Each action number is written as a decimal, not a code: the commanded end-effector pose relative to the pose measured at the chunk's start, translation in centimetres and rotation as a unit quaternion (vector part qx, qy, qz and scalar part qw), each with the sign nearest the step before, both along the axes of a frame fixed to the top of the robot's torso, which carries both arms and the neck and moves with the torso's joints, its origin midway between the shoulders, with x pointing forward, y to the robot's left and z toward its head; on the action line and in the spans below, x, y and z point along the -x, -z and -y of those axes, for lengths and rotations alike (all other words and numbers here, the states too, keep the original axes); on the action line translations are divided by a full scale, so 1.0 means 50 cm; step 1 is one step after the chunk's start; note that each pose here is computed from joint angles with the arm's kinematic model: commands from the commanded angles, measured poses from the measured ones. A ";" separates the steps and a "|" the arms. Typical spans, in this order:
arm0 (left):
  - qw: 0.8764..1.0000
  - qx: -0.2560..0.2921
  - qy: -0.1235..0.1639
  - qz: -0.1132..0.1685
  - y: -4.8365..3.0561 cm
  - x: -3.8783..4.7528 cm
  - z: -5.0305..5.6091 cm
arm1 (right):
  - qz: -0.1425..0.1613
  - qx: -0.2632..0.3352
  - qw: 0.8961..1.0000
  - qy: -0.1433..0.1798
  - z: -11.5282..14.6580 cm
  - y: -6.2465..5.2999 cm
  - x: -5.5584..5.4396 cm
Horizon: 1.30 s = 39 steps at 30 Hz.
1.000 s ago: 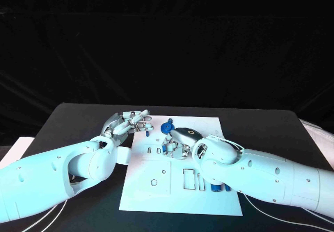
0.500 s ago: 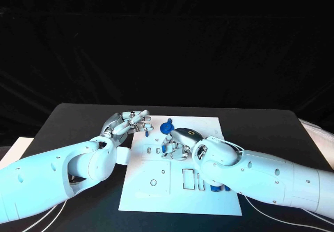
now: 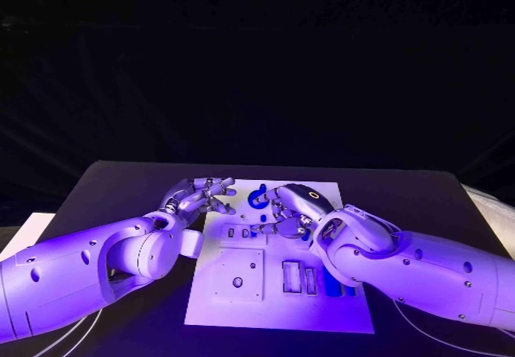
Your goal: Assemble the parts on the task board
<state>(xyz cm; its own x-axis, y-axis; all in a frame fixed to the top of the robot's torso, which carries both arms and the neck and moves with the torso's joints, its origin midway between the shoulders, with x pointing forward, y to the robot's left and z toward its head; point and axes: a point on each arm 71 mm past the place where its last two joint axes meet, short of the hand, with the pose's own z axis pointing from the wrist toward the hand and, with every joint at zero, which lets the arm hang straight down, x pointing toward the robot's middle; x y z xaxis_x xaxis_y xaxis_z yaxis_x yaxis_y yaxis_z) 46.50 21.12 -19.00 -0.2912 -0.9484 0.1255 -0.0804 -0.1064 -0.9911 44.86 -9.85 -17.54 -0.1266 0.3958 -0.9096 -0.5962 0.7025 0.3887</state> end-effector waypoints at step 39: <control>0.776 -0.595 0.190 -0.091 -0.030 -0.103 0.108 | -0.079 -0.105 0.988 0.076 0.241 -0.140 -0.055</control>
<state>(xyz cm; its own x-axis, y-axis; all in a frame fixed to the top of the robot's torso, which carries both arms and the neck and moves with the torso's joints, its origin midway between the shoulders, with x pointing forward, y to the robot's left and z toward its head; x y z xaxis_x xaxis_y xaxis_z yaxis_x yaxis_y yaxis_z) 51.68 15.77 -17.32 -0.6324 -0.3500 -0.6911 -0.0613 0.9119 -0.4058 47.55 -21.99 -10.37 -0.1642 0.6051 -0.7790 -0.4228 0.6703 0.6098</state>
